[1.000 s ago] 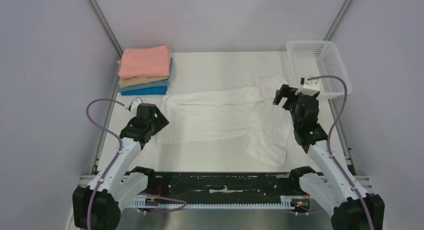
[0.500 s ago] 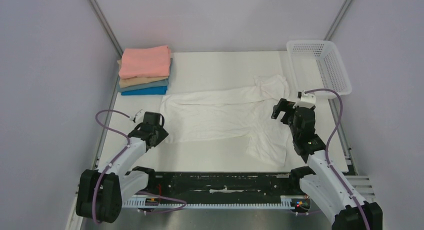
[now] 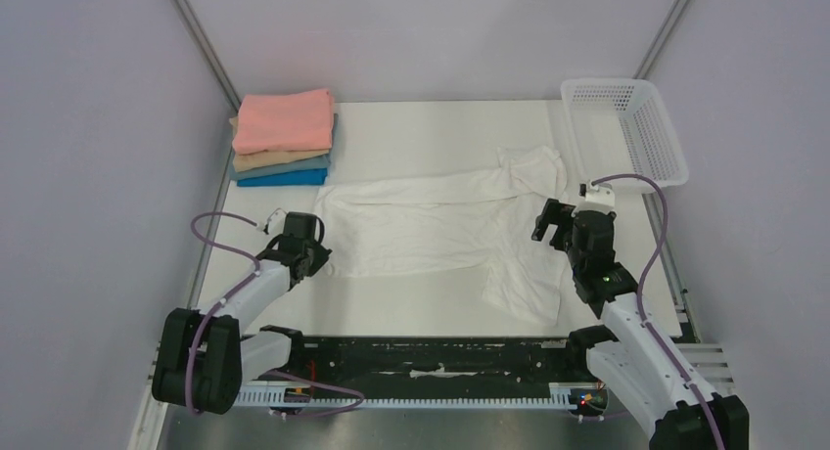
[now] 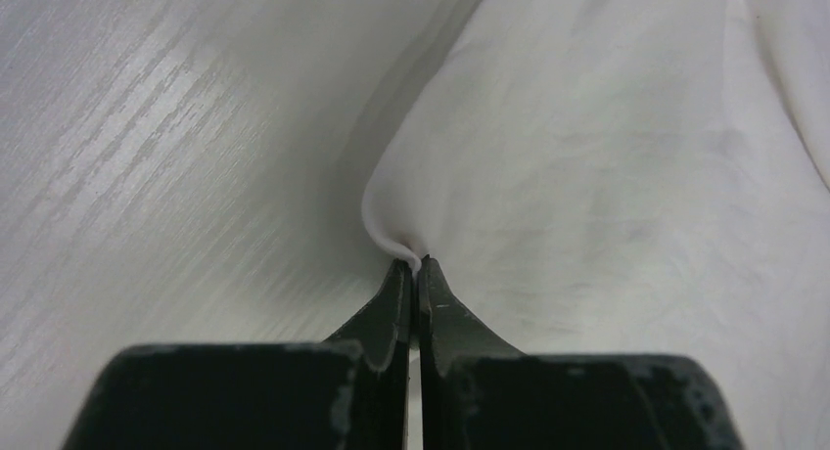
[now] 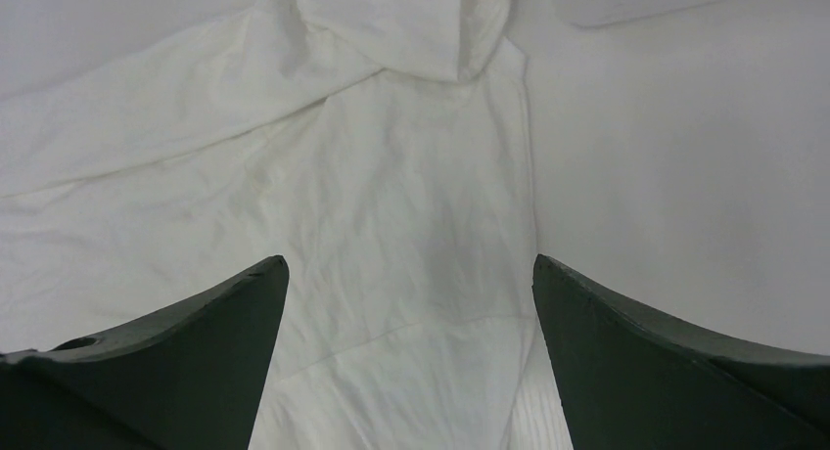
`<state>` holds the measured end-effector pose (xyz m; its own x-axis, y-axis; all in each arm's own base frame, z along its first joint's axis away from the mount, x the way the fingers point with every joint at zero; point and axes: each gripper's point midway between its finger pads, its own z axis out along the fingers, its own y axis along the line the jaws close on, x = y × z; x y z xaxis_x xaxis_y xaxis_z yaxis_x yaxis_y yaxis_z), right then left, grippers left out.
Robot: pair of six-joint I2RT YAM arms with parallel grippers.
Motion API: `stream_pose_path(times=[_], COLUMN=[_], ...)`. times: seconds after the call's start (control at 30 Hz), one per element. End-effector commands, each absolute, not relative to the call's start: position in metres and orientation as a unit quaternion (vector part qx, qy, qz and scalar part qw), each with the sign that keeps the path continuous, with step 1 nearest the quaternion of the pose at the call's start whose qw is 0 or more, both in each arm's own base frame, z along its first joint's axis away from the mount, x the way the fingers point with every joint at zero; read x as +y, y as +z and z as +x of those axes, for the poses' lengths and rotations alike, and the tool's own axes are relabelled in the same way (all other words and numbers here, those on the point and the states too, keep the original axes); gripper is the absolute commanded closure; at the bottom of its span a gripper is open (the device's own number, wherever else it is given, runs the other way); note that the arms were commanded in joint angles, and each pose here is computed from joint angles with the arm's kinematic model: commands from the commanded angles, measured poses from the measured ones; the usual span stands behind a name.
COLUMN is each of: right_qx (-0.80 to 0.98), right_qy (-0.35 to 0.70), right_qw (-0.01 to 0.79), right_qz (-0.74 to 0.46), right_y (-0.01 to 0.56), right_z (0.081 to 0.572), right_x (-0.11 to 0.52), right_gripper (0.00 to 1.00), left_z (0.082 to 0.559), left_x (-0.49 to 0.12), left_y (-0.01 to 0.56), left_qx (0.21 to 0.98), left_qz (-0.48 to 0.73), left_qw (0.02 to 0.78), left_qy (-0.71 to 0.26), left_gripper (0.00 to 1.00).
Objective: Fold and stack the t-shirts
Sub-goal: Flatten out the tshirt
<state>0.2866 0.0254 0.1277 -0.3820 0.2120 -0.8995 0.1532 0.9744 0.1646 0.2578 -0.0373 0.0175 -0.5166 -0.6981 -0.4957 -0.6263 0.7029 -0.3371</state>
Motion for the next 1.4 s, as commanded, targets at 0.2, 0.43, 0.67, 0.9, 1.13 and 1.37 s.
stream_pose_path(times=[0.2, 0.43, 0.67, 0.9, 1.13, 1.37], right_qx=[0.935, 0.974, 0.985, 0.989, 0.989, 0.968], right_qy=[0.004, -0.020, 0.030, 0.030, 0.025, 0.012], right_qw=[0.354, 0.226, 0.167, 0.137, 0.135, 0.243], right_qz=[0.017, 0.002, 0.031, 0.041, 0.050, 0.065], right_y=[0.068, 0.040, 0.017, -0.008, -0.009, 0.019], right_z=[0.217, 0.144, 0.111, 0.101, 0.102, 0.149], right_x=[0.056, 0.047, 0.060, 0.061, 0.065, 0.065], right_gripper=[0.03, 0.07, 0.18, 0.27, 0.56, 0.99], left_z=[0.249, 0.248, 0.247, 0.245, 0.245, 0.249], left_x=[-0.037, -0.037, -0.035, -0.031, -0.030, -0.036], left_y=[0.040, 0.041, 0.039, 0.035, 0.037, 0.047], left_qx=[0.853, 0.856, 0.856, 0.857, 0.856, 0.854], left_qz=[-0.383, -0.377, -0.376, -0.377, -0.378, -0.368], left_qw=[0.343, 0.343, 0.346, 0.346, 0.346, 0.356], left_qy=[-0.085, -0.085, -0.080, -0.068, -0.066, -0.088], left_gripper=[0.98, 0.98, 0.98, 0.98, 0.98, 0.98])
